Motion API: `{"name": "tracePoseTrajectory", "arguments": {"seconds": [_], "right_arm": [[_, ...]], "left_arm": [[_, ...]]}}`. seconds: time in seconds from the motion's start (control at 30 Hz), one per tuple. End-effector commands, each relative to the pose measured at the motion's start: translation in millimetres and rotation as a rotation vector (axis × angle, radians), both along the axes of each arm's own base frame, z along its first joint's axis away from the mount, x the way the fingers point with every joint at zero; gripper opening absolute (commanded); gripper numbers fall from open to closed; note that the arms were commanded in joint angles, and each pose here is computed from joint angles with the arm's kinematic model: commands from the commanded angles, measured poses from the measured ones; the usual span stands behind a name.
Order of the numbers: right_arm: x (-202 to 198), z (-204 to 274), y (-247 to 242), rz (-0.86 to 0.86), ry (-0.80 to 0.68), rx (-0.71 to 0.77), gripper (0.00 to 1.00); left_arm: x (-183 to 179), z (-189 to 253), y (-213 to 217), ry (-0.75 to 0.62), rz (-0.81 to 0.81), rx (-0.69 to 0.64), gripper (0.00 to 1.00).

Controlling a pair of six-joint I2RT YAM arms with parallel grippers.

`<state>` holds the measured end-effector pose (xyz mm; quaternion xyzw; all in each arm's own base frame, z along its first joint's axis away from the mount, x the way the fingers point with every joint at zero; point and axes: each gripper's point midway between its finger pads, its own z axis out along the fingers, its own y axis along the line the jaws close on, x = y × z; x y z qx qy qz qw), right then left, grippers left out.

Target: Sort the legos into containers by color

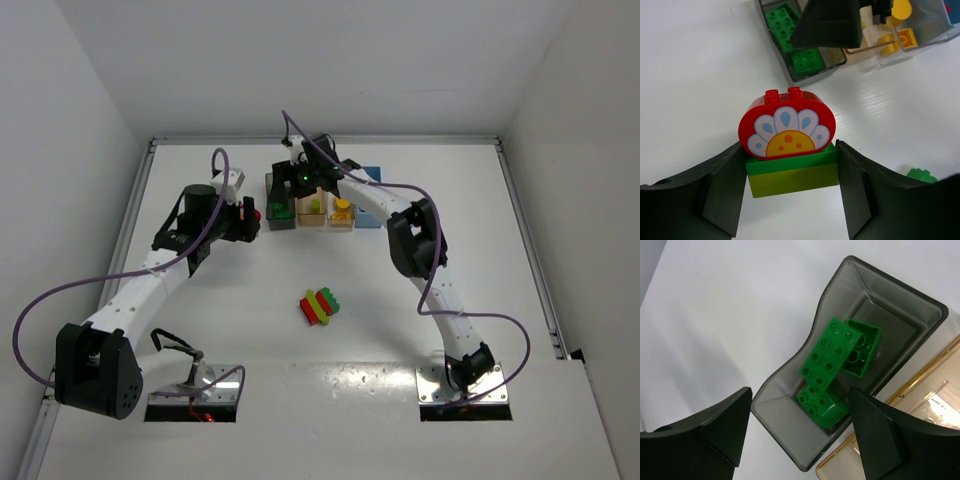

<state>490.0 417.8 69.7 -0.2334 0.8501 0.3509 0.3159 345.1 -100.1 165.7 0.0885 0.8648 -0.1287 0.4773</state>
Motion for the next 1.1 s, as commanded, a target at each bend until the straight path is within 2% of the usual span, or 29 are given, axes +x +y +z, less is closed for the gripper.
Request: {"name": "tracePoseTrajectory", "arguments": {"seconds": [0.0,0.13,0.17,0.23,0.27,0.3,0.43,0.53,0.63,0.83,1.07], "right_arm": [[-1.0,51.2,-1.4,-0.009,-0.086,0.016,0.78],[-15.0,93.1,-11.6,0.074,-0.097,0.101,0.79],[-19.7,104.0,-16.5,0.095,-0.083,0.133,0.79],[-36.7,138.4,-32.2,0.190,-0.060,0.248,0.79],[-59.7,140.6,-37.9,0.290,0.008,0.315,0.79],[-60.8,162.7,-52.9,0.292,0.016,0.374,0.79],[-101.3,169.5,-80.2,0.389,0.193,0.499,0.79],[-136.1,171.7,-96.3,0.441,0.267,0.526,0.78],[-151.2,168.4,-101.3,0.452,0.309,0.533,0.78],[-157.6,166.0,-94.0,0.477,0.352,0.538,0.78],[-148.3,153.3,-90.9,0.432,0.386,0.522,0.78]], "left_arm": [[8.4,28.9,-8.8,-0.089,-0.056,-0.039,0.05],[-1.4,35.1,-35.4,-0.117,-0.233,-0.091,0.05],[-9.2,39.6,-48.9,-0.124,-0.321,-0.128,0.05],[-15.7,39.2,-57.7,-0.132,-0.387,-0.149,0.05],[-20.9,43.0,-65.0,-0.146,-0.448,-0.164,0.05],[-24.6,39.1,-66.9,-0.140,-0.470,-0.165,0.05],[-29.9,35.8,-72.2,-0.149,-0.519,-0.152,0.05],[-34.0,34.2,-83.5,-0.159,-0.547,-0.123,0.05],[-33.0,39.3,-89.2,-0.179,-0.552,-0.113,0.05],[-31.8,37.2,-101.4,-0.187,-0.557,-0.080,0.05],[-28.3,51.4,-114.7,-0.233,-0.587,-0.062,0.05]]}}
